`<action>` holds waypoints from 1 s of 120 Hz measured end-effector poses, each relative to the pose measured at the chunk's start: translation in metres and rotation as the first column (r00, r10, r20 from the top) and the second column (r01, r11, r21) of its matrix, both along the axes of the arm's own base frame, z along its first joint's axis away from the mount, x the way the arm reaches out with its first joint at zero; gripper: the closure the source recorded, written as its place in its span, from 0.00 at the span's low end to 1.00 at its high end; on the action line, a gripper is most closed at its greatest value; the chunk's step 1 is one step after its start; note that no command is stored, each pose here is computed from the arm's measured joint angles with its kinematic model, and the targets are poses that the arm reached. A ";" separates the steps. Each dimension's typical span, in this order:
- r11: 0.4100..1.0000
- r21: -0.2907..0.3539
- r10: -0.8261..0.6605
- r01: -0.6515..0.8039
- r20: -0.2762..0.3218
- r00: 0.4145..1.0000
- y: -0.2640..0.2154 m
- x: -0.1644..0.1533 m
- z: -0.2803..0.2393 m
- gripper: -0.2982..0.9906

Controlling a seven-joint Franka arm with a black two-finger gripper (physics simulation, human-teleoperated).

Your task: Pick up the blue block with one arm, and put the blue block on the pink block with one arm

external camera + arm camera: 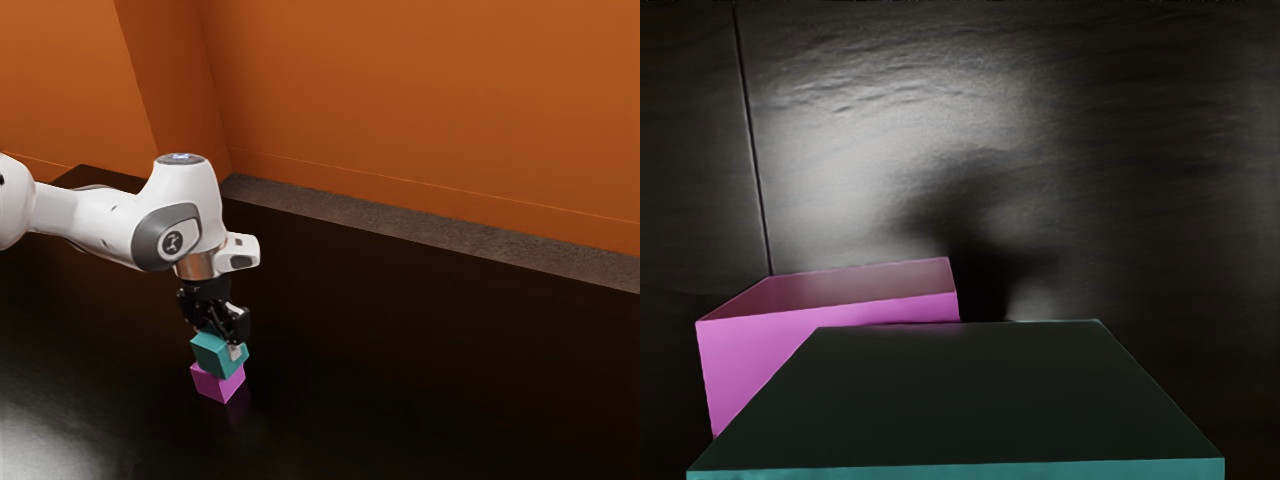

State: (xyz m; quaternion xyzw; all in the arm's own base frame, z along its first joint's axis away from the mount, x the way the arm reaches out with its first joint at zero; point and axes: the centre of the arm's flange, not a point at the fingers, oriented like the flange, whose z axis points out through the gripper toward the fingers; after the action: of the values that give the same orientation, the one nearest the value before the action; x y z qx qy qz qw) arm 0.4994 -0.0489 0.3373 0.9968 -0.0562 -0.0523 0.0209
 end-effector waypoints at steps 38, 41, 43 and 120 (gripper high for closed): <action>1.000 0.001 -0.005 0.005 0.006 1.000 0.003 0.000 0.002 0.45; 1.000 0.001 -0.005 0.005 0.006 1.000 0.004 0.000 0.002 0.45; 1.000 0.001 -0.005 0.005 0.006 1.000 0.004 0.000 0.002 0.45; 1.000 0.000 0.008 -0.008 0.000 1.000 0.017 -0.001 0.000 0.45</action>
State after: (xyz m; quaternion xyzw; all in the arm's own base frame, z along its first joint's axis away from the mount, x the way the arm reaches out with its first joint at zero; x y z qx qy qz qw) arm 0.4985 -0.0315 0.3369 0.9970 -0.0521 -0.0523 0.0214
